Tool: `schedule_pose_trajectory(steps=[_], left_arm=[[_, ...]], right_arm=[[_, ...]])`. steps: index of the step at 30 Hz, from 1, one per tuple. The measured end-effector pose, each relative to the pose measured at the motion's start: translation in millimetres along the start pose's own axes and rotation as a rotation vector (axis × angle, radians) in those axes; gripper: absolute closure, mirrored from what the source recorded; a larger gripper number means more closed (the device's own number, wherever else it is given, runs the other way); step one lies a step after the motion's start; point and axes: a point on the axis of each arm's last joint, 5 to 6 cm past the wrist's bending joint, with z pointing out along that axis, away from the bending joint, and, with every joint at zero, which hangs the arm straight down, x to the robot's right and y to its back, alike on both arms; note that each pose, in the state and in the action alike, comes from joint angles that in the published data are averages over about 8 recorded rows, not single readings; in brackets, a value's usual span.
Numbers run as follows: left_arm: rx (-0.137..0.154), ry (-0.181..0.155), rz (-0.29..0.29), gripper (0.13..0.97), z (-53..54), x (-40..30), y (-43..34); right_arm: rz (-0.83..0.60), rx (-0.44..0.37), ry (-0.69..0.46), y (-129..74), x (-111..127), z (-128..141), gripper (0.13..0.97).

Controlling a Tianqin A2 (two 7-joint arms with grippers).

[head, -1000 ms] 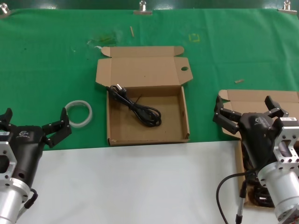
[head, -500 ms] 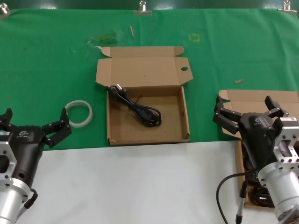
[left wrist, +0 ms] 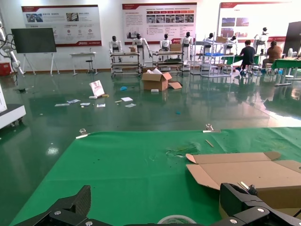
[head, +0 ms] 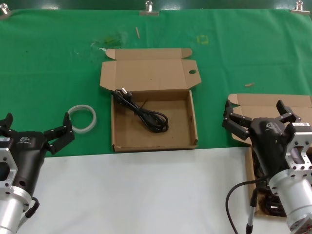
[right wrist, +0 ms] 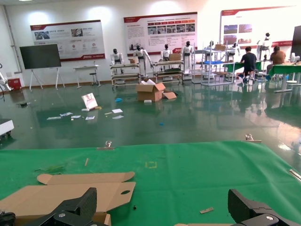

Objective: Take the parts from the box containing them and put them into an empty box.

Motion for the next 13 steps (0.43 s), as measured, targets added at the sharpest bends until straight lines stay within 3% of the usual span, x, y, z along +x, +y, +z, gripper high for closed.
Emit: schedule_pose_trajectory(steps=[13], left_arm=[[0.000, 0.000, 0.000, 0.132, 0.0, 0.0, 0.0]], right_arm=[[0.000, 0.000, 0.000, 0.0, 0.0, 0.0, 0.130]])
